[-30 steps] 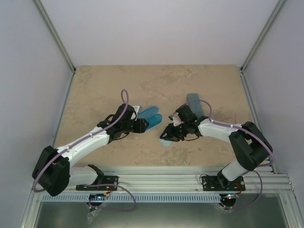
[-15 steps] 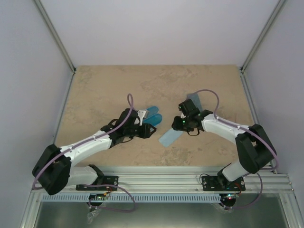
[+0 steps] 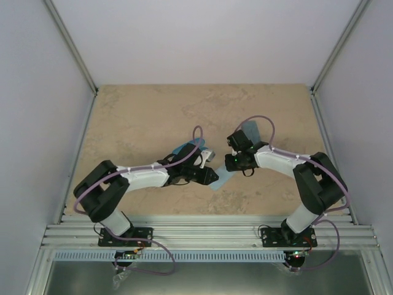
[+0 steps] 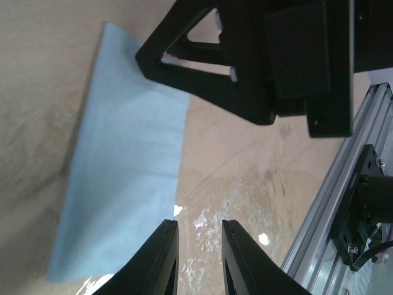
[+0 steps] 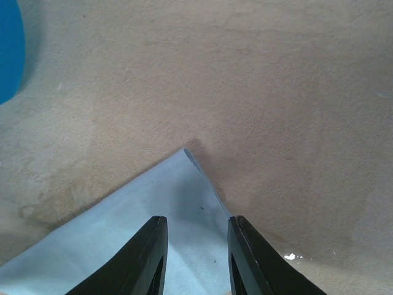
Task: Organize the sunglasses
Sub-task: Adjust the glasses cleaning cloth at the center of the board.
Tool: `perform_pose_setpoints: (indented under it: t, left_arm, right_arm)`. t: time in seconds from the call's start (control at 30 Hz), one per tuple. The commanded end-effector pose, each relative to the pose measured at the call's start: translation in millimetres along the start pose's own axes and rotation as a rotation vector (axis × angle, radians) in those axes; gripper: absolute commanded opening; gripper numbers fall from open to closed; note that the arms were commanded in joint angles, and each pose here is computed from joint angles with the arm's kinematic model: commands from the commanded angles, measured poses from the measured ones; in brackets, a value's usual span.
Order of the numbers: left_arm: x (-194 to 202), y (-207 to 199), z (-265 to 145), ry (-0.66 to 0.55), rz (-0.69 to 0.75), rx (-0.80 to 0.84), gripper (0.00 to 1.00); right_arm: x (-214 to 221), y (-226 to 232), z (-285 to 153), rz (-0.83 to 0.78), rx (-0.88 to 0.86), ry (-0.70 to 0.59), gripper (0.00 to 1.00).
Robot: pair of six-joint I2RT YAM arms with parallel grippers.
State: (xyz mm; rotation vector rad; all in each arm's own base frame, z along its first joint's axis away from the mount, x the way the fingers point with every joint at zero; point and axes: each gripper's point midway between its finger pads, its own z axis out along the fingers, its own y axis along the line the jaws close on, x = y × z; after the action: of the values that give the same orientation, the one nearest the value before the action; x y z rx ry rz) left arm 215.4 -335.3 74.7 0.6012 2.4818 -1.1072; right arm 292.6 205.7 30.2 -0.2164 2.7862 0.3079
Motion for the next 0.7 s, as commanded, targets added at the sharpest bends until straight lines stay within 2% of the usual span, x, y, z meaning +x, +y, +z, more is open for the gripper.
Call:
perform_pose_setpoints:
  t: [0.0,0.43,0.67]
  left_arm:
    - [-7,-17,15,0.017,0.044,0.082,0.21]
    - [32,21,34,0.206,-0.016,-0.056,0.21]
    - [48,50,23,0.271,-0.038,-0.232,0.21]
  right_arm:
    - [3,-7,2,0.016,0.021,-0.016,0.28]
    - [5,-10,-24,0.101,0.000,-0.084,0.29]
    - [9,-16,-31,0.132,0.013,-0.101,0.30]
